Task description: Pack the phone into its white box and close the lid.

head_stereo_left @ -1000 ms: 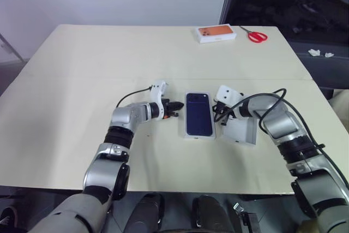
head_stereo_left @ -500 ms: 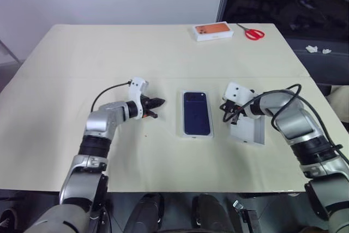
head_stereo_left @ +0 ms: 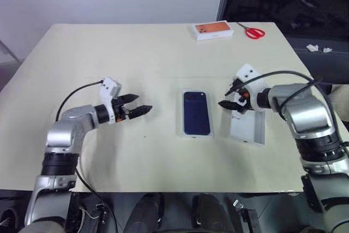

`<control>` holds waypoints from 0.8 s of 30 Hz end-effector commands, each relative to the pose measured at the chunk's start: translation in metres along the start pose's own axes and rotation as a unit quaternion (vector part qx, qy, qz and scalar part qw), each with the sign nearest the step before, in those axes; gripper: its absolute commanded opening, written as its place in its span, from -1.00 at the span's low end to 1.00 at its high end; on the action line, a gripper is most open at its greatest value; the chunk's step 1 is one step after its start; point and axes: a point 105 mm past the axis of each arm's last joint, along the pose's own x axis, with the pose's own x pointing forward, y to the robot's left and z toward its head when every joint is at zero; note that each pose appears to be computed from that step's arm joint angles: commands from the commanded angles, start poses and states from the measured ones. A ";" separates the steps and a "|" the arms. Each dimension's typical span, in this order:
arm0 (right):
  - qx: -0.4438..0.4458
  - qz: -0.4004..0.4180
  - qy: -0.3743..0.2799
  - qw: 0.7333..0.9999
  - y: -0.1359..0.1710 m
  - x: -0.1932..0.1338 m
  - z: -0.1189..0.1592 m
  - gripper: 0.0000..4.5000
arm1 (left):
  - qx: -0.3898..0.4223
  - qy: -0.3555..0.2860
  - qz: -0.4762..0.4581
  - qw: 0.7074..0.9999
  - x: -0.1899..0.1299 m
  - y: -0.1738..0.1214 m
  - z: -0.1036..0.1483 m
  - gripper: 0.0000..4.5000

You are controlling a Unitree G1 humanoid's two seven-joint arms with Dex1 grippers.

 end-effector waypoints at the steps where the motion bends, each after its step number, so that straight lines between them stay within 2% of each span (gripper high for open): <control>1: 0.058 -0.035 0.013 0.998 -0.006 -0.018 0.005 0.99 | 0.032 -0.040 -0.001 0.999 -0.011 -0.003 0.021 1.00; 4: 0.117 -0.044 0.050 0.991 0.001 -0.023 -0.005 0.99 | 0.026 -0.050 0.010 0.998 -0.011 0.000 0.024 1.00; 10: 0.207 -0.056 0.053 0.975 0.000 -0.010 -0.024 0.99 | 0.019 -0.056 0.015 0.998 -0.002 -0.003 0.021 1.00; 14: 0.228 -0.052 0.039 0.971 0.007 -0.001 -0.017 0.99 | 0.017 -0.062 0.024 0.998 0.001 -0.001 0.022 1.00; 20: 0.265 -0.060 0.042 0.961 0.023 0.013 -0.024 0.99 | 0.014 -0.069 0.031 0.997 0.004 -0.001 0.024 1.00; 24: 0.272 -0.068 0.038 0.959 0.030 0.015 -0.020 0.99 | 0.015 -0.068 0.034 0.997 0.004 -0.001 0.023 1.00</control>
